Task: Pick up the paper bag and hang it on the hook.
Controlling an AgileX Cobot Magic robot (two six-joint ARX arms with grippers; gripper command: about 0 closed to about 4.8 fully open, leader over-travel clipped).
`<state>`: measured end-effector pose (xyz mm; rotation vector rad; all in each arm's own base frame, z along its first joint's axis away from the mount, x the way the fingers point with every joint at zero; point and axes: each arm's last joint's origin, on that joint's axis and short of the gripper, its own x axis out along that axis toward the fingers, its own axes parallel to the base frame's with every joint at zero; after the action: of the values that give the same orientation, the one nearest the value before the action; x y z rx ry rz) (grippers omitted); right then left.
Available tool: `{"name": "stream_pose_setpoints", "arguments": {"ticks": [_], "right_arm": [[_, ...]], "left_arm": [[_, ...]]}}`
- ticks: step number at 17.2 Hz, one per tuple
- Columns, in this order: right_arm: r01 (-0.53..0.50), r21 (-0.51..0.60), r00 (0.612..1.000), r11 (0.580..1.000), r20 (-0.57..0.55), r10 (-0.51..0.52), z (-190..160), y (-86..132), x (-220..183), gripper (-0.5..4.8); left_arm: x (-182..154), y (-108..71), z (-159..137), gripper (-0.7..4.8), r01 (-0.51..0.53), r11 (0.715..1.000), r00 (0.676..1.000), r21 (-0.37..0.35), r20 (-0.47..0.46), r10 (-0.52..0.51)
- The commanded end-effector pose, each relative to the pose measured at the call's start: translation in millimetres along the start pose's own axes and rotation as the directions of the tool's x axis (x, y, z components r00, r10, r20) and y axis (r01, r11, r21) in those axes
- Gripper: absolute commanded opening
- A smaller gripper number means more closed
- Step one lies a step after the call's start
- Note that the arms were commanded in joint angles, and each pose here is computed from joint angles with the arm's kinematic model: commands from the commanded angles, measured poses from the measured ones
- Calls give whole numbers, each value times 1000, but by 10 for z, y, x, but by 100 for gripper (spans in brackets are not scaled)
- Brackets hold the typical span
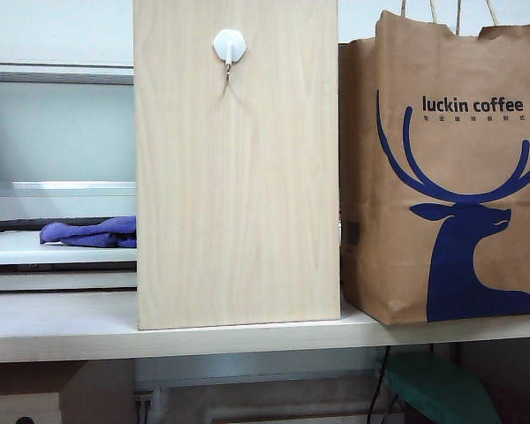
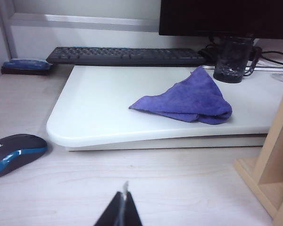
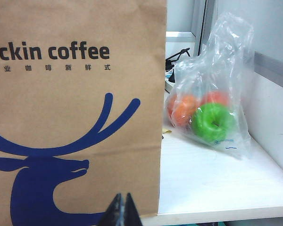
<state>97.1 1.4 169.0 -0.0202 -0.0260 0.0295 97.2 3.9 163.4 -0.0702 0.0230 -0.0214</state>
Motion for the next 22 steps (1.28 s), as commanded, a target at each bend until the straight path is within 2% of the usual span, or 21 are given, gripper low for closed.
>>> {"name": "stream_pose_setpoints", "arguments": {"ticks": [1, 7, 9, 11, 12, 13, 14, 15, 16, 17, 18, 19, 20, 21, 22], "right_arm": [[0, -3, 1000, 1000, 7, 0, -3, 0, 2, -5], [0, -2, 1000, 1000, 7, 0, -3, 0, 2, -5], [-9, 105, 1000, 994, 9, 8, 0, 3, 2, -5], [-12, 209, 1000, 978, 15, 9, 5, 3, 2, -5], [-14, 273, 1000, 962, 15, 10, 5, 4, 2, -5], [-15, 330, 1000, 944, 17, 10, 7, 3, 2, -5], [-22, 364, 1000, 931, 25, 13, 15, 4, 2, -5], [-37, 387, 999, 921, 39, 24, 28, 7, 1, -5], [-82, 421, 996, 903, 68, 59, 55, 17, -1, -5], [-170, 433, 984, 885, 115, 133, 101, 38, -7, -5], [-298, 403, 952, 866, 189, 239, 175, 68, -24, -6], [-401, 351, 909, 846, 269, 319, 259, 90, -51, -6], [-459, 296, 867, 838, 357, 348, 374, 98, -92, -6], [-456, 276, 853, 846, 408, 326, 488, 90, -127, -5], [-415, 278, 861, 866, 427, 275, 599, 73, -151, -5]], "left_arm": [[-1, -1, 9, -6, 3, 1000, 1000, 2, 7, -3], [-1, -2, 9, -6, 4, 1000, 1000, 2, 7, -4], [2, -68, 4, -6, 48, 999, 999, 3, 3, -48], [-8, -203, -5, -6, 143, 990, 990, 6, -4, -143], [-34, -324, -14, -6, 255, 967, 967, 11, -12, -255], [-92, -478, -27, -6, 414, 910, 910, 10, -25, -414], [-140, -566, -34, -6, 506, 862, 862, 9, -32, -506], [-175, -619, -38, -6, 562, 827, 827, 8, -37, -561], [-224, -683, -44, -6, 632, 775, 775, 5, -43, -631], [-262, -726, -48, -6, 683, 731, 730, 3, -47, -682], [-283, -747, -50, -6, 720, 694, 693, 1, -51, -719], [-288, -752, -50, -6, 735, 678, 677, 0, -53, -734], [-287, -751, -50, -6, 734, 679, 678, 0, -52, -733], [-287, -751, -50, -6, 733, 680, 679, 0, -52, -732], [-286, -751, -50, -6, 733, 680, 679, 0, -52, -732]]}}
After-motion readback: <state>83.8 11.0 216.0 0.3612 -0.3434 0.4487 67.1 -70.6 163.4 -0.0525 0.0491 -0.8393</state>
